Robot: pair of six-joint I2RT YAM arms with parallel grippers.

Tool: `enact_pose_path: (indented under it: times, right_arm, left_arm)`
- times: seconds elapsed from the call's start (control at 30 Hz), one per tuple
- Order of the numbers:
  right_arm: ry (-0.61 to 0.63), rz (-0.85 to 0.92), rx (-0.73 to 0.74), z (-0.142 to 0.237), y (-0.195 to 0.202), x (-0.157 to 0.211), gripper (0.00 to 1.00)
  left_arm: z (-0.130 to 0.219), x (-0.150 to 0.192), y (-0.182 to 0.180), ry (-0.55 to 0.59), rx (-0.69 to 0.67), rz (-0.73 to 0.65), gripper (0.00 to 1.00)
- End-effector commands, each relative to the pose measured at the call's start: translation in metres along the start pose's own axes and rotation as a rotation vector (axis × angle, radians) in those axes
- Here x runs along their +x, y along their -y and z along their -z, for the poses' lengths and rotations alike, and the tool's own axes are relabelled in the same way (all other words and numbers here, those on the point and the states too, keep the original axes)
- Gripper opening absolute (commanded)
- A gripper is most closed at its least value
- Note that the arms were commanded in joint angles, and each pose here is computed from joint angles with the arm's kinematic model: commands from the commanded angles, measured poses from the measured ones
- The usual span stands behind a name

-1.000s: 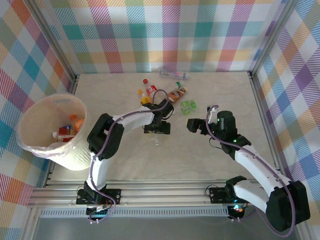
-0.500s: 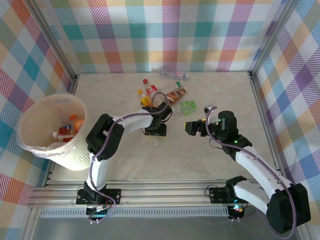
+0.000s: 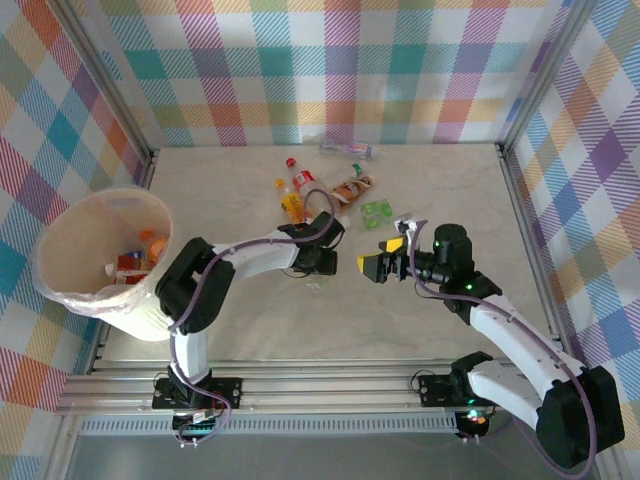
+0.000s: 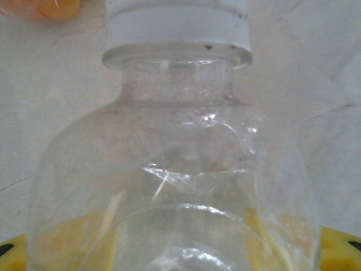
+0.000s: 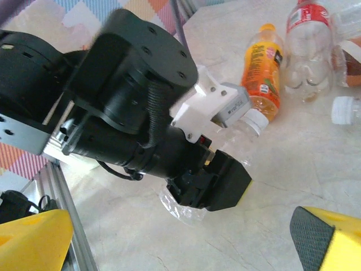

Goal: Put the plastic bottles in the bin

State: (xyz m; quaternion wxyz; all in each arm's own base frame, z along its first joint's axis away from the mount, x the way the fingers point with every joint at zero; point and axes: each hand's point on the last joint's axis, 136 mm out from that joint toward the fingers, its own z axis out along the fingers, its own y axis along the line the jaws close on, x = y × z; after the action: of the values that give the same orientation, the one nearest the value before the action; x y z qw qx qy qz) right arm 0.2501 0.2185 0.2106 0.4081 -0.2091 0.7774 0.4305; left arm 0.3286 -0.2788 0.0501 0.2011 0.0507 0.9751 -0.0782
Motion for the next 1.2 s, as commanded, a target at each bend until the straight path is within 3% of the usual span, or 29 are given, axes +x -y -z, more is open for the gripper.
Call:
enact_pose_path:
  times: [0.0, 0.3, 0.6, 0.83, 1.17]
  right_arm:
    - [0.024, 0.071, -0.055, 0.0, -0.012, -0.002, 1.0]
    - [0.037, 0.107, -0.057, -0.004, -0.015, -0.004, 1.0]
    - [0.037, 0.154, -0.126, -0.015, -0.03, -0.011, 1.0]
    - [0.052, 0.156, -0.121, -0.024, -0.03, -0.02, 1.0]
    - [0.089, 0.146, -0.029, -0.027, -0.013, -0.025, 1.0]
  left_arm:
    - [0.042, -0.034, 0.014, 0.171, 0.099, 0.039, 0.5]
    - [0.122, -0.066, 0.014, 0.412, 0.217, 0.077, 0.49]
    - [0.194, -0.081, -0.006, 0.547, 0.206, 0.106, 0.48]
    - [0.253, -0.092, -0.044, 0.677, 0.072, 0.129, 0.46]
    - [0.365, -0.09, -0.122, 0.897, -0.19, 0.19, 0.46]
